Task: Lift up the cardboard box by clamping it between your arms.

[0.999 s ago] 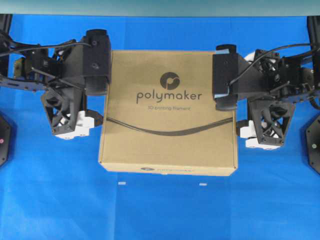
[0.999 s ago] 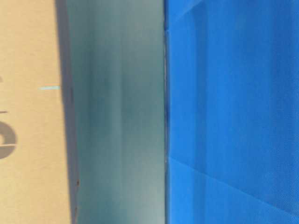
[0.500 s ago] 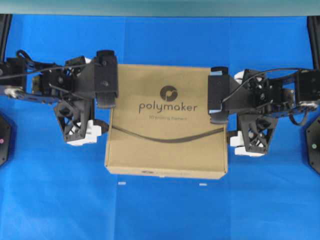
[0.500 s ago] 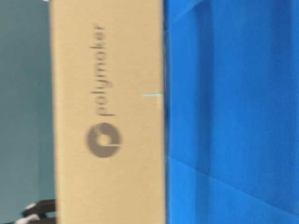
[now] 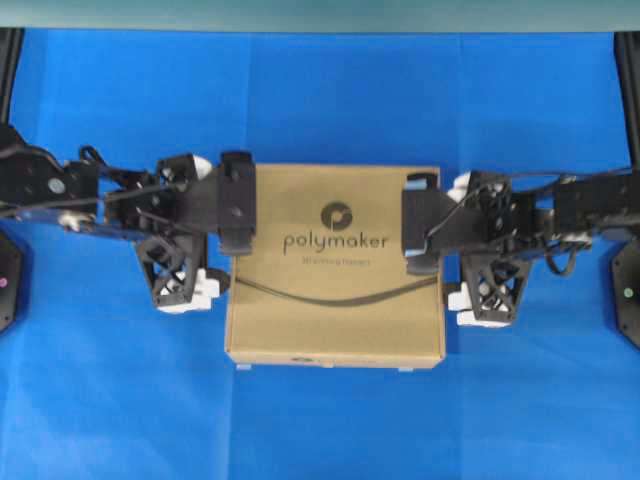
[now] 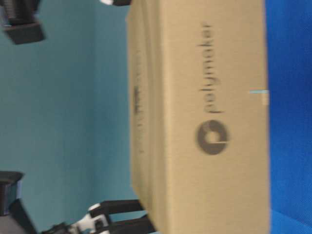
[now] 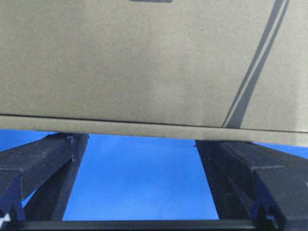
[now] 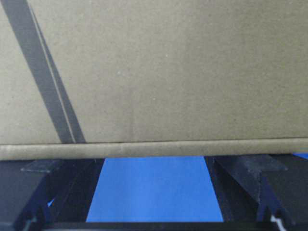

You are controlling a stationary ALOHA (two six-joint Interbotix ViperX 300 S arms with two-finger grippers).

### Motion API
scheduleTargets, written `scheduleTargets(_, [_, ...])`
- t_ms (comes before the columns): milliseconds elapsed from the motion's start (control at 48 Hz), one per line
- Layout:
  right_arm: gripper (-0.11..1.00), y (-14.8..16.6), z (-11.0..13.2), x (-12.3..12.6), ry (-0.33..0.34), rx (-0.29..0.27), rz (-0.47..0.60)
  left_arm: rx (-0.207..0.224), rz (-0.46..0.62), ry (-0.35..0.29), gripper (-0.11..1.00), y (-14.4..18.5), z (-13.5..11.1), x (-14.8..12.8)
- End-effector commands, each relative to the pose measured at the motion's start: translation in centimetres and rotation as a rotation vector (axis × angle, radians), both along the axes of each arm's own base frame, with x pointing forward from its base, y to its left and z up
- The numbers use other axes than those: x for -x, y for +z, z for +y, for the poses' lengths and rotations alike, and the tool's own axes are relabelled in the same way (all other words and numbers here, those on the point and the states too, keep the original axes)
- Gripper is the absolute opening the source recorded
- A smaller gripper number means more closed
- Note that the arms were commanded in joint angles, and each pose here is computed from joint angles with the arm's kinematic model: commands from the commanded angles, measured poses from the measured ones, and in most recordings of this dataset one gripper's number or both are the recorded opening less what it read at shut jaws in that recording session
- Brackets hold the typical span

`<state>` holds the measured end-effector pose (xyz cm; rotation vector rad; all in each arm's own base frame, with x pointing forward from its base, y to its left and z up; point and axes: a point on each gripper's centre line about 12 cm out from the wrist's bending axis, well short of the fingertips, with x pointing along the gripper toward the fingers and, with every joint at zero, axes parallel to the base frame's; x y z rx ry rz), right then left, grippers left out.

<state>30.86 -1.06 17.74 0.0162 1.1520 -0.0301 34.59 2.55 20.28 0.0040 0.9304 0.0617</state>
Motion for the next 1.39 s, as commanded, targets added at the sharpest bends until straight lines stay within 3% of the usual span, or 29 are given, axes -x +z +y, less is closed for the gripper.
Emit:
scheduleTargets(0, [1.0,0.4,-0.2,-1.0,-0.011,-0.003,-0.069,0.005,-0.062,0.006,0.86,0.4,0.0,-1.0])
scheduleTargets(291, [1.0,-2.4,-0.5,-1.3,-0.01,0.002,-0.048,0.009,-0.03,0.013,0.86,-1.8,0.2,-0.6])
scheduleTargets(541, [1.0,-3.5,-1.1,-1.6,-0.019,0.01,-0.053,0.013,-0.02,0.043,0.86,-3.5,1.1,-0.1])
scheduleTargets(1374, [1.0,-7.1,-1.9,-1.4,-0.035,0.013,-0.022,0.025,0.025,0.046,0.86,-6.5,0.8,0.1])
